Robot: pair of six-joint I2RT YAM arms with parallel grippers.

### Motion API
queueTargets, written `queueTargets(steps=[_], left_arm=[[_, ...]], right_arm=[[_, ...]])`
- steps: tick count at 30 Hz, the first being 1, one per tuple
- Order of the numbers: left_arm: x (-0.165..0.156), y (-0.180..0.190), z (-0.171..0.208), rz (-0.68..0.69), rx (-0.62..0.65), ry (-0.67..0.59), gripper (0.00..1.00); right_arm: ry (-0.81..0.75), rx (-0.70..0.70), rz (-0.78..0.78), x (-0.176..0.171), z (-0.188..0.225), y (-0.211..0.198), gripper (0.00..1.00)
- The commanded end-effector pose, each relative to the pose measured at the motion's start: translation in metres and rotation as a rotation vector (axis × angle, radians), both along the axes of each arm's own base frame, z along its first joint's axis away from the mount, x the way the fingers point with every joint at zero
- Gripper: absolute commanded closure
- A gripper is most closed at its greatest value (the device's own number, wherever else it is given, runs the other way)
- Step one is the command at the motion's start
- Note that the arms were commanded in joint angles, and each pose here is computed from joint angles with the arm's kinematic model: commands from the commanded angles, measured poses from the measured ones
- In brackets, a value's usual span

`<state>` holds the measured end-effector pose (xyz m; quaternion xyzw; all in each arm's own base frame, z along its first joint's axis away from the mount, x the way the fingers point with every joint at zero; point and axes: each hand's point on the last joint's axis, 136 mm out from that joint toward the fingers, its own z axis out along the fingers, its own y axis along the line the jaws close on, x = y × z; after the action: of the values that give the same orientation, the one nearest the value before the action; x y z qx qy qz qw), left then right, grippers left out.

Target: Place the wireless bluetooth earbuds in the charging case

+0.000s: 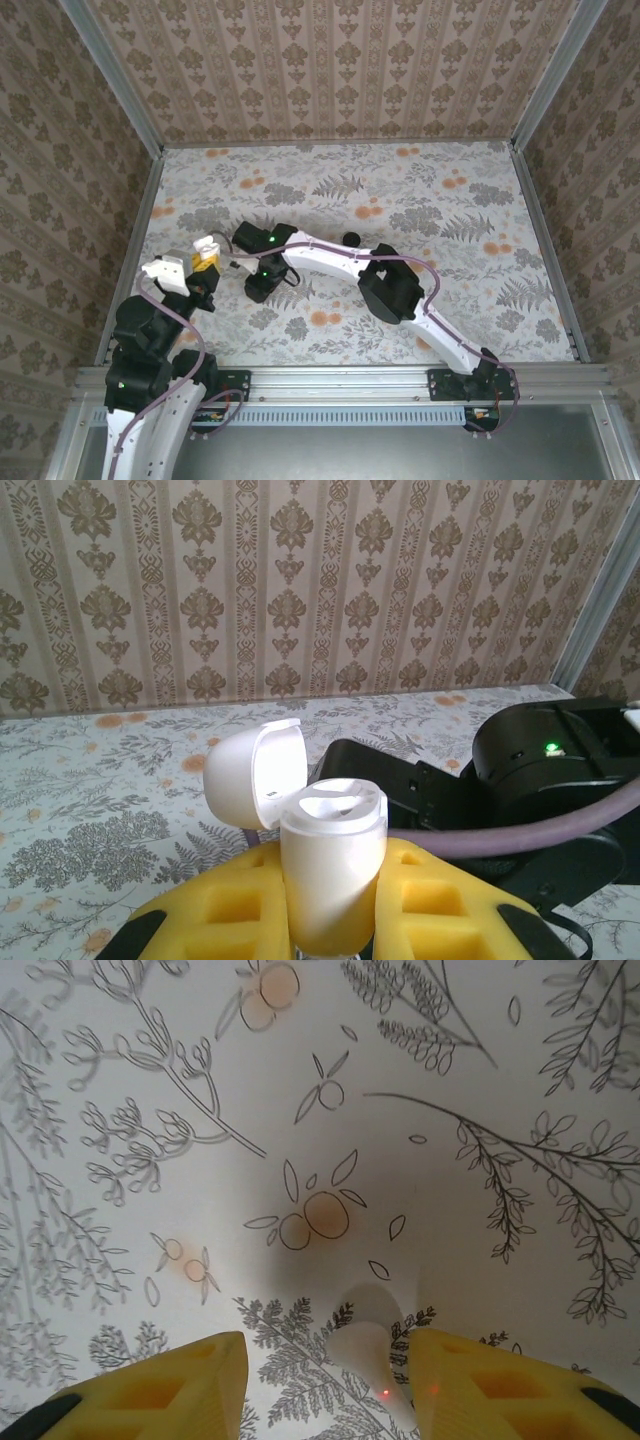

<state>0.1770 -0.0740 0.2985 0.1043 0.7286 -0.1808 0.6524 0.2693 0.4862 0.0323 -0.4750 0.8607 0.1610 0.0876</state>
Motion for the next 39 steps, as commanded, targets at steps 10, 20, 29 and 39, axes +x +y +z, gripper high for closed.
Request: queueTargets(steps=[10, 20, 29, 39], left_arm=[[0.003, 0.0, 0.001, 0.008, -0.036, -0.01, 1.0], [0.008, -0.007, -0.003, -0.024, -0.052, 0.008, 1.0], [0.011, -0.042, 0.003, -0.227, -0.115, -0.05, 1.0], [0.028, -0.079, -0.001, -0.418, -0.166, -0.058, 1.0]], right_arm=[[-0.021, -0.125, 0.043, -0.004, -0.023, -0.013, 0.61], [-0.055, -0.189, -0.083, 0.014, -0.016, -0.033, 0.8], [-0.074, -0.204, -0.346, 0.044, 0.008, -0.087, 0.84], [-0.074, -0.091, -0.696, 0.053, 0.028, -0.186, 0.85]])
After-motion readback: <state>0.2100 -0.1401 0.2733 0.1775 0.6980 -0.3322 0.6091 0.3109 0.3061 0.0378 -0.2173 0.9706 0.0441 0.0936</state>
